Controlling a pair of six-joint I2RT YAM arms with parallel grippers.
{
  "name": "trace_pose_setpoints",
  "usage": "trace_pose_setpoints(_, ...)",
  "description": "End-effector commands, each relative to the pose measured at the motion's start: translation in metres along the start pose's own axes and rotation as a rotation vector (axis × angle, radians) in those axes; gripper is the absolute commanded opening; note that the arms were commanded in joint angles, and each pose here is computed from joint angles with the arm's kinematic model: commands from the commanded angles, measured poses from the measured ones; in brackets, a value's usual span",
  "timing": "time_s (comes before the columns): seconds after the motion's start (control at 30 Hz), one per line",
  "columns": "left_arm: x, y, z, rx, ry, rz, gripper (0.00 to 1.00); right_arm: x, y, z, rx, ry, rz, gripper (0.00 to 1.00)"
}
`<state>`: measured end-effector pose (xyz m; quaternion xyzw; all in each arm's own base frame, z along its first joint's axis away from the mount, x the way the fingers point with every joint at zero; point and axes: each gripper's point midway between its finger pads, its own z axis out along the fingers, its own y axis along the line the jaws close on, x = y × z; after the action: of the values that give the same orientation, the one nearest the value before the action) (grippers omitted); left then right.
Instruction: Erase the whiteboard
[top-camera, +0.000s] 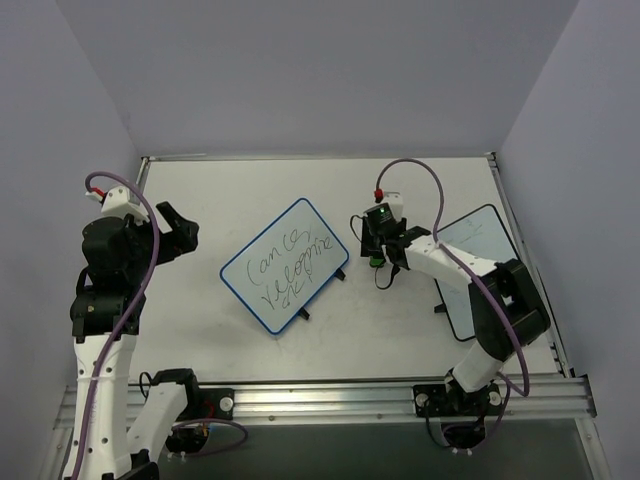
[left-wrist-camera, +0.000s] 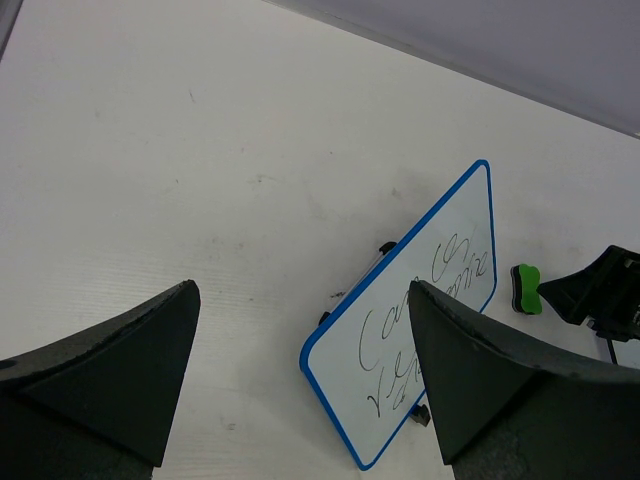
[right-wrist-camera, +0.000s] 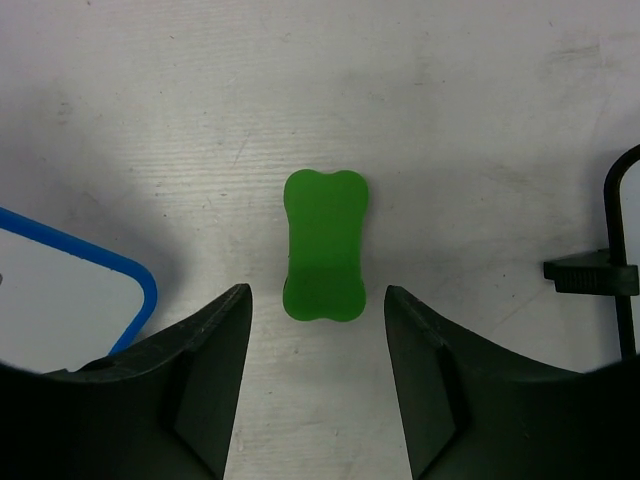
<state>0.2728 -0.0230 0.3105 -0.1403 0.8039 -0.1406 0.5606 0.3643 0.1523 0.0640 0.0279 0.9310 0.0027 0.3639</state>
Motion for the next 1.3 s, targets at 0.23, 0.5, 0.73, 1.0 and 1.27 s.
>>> trace_pose_setpoints(0.23, -0.010, -0.001, 0.000, 0.006, -0.040, 0.015, 0.94, 0.006, -0.003, 0.020, 0.043, -0.009, -0.021, 0.48)
trace_pose_setpoints(0.5, -0.009, -0.001, 0.000, 0.006, -0.040, 0.016, 0.94, 0.006, -0.004, 0.029, 0.069, 0.003, -0.036, 0.47)
trace_pose_setpoints(0.73, -0.009, -0.001, 0.000, 0.005, -0.039, 0.016, 0.94, 0.009, -0.006, 0.035, 0.086, 0.013, -0.042, 0.46)
trace_pose_setpoints(1.0, -0.008, -0.001, 0.002, 0.006, -0.032, 0.015, 0.94, 0.005, -0.006, 0.037, 0.072, 0.000, -0.034, 0.45)
trace_pose_setpoints(1.27, -0.007, 0.000, 0.002, 0.004, -0.031, 0.014, 0.94, 0.000, -0.007, 0.040, 0.072, -0.005, -0.022, 0.42)
